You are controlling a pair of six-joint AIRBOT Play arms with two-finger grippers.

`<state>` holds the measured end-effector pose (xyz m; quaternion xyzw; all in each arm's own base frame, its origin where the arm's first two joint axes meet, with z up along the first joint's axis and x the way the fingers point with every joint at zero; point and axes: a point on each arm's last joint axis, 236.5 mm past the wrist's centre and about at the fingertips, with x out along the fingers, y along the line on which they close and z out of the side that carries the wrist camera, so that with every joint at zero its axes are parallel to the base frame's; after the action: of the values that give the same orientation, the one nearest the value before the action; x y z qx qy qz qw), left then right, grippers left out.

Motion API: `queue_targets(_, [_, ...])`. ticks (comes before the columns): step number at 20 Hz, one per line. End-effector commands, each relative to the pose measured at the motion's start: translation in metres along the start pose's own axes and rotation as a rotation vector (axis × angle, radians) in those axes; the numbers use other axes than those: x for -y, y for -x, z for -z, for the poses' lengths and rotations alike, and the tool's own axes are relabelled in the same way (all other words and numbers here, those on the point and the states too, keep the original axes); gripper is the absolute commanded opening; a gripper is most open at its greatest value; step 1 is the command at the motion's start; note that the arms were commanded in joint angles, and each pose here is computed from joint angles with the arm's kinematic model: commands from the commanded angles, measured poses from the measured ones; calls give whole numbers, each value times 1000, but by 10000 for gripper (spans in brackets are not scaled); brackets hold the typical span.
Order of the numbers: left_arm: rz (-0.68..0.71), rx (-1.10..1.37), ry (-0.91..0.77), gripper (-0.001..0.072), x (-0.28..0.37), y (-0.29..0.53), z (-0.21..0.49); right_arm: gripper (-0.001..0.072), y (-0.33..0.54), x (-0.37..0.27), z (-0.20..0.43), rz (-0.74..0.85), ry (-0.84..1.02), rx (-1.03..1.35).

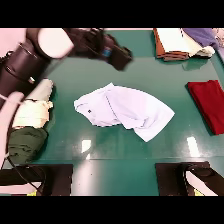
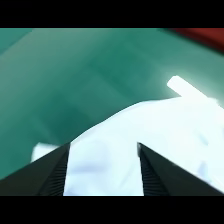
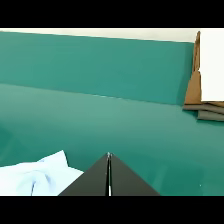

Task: Fold the shirts.

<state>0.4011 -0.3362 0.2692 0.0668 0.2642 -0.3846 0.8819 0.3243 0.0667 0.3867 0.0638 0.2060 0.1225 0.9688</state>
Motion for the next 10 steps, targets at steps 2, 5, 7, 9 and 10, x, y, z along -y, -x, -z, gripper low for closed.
queue_targets(2, [-218, -226, 358, 499, -152, 48, 82, 16, 0, 0, 3, 0, 0, -11])
queue_targets(5, [-268, -313, 572, 499, -213, 58, 152, 17, 0, 0, 2, 0, 0, -10])
queue_targets(7, [-237, -372, 720, 499, -221, 47, 206, 16, 0, 0, 2, 0, 0, -10])
queue_targets(9, [-219, -432, 810, 499, -218, 30, 262, 17, -1, 0, 3, 0, -1, -13])
queue_targets(10, [-227, -462, 850, 499, -215, 21, 291, 16, -3, 1, 3, 0, -2, -18])
